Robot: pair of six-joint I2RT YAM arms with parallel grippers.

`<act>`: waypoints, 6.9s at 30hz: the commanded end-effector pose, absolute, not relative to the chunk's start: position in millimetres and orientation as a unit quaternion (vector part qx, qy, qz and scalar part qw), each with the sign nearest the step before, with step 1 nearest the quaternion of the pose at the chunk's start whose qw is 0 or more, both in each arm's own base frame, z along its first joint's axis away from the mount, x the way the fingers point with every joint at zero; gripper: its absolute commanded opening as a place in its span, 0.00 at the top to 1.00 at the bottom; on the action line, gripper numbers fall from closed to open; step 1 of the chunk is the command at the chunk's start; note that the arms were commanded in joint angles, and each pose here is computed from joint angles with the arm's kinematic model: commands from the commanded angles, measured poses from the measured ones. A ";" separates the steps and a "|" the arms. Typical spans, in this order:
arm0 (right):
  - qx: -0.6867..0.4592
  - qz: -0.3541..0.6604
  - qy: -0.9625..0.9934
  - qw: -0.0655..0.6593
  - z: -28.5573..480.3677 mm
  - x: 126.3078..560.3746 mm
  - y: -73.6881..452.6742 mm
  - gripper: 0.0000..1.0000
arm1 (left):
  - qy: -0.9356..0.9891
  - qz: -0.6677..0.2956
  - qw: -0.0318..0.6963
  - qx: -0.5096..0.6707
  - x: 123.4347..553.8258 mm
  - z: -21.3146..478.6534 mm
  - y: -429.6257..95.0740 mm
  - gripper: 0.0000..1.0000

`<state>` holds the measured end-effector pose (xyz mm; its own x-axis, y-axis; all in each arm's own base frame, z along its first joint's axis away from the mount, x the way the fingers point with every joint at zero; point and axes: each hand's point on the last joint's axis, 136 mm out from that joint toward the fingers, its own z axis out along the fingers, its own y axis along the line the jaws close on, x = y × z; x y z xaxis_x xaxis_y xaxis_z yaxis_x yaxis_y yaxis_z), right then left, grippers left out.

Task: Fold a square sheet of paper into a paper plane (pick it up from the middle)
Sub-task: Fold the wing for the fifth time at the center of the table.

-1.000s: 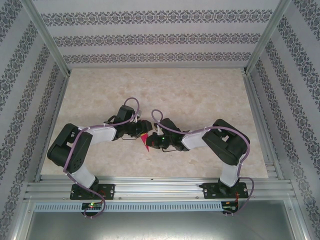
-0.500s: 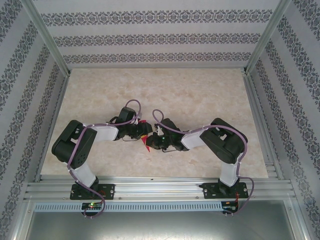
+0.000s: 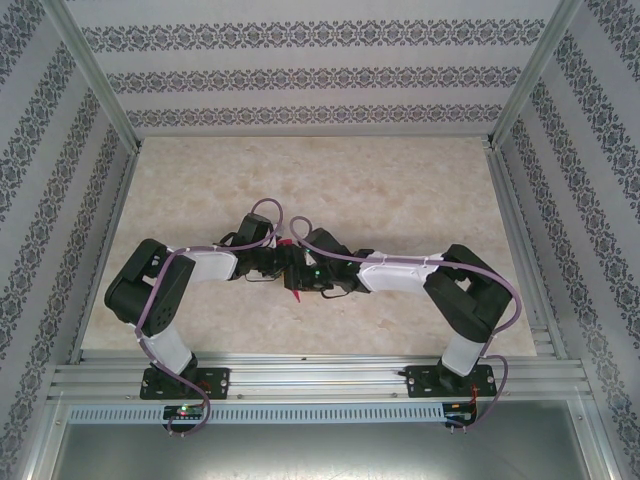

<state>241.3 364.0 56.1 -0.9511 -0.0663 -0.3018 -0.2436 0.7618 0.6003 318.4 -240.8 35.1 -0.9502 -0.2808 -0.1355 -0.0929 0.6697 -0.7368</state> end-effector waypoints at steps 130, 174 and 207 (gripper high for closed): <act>0.015 0.444 0.891 0.091 57.1 226.7 355.6 0.93 | 0.933 -0.333 0.054 -0.122 307.4 -8.0 -228.5 0.60; 0.034 0.417 0.903 0.098 57.3 234.4 347.6 0.89 | 0.931 -0.340 0.050 -0.120 307.6 -4.5 -231.2 0.59; 0.120 0.371 0.920 0.045 -20.7 221.9 325.1 0.92 | 0.925 -0.346 0.157 -0.024 327.3 109.8 -231.9 0.51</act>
<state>247.0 350.3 17.8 -0.9648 0.2526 -0.0727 0.0979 0.6020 0.7924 336.6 -246.3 104.2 -0.9525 -0.1865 -0.2408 0.0404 0.7064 -0.7067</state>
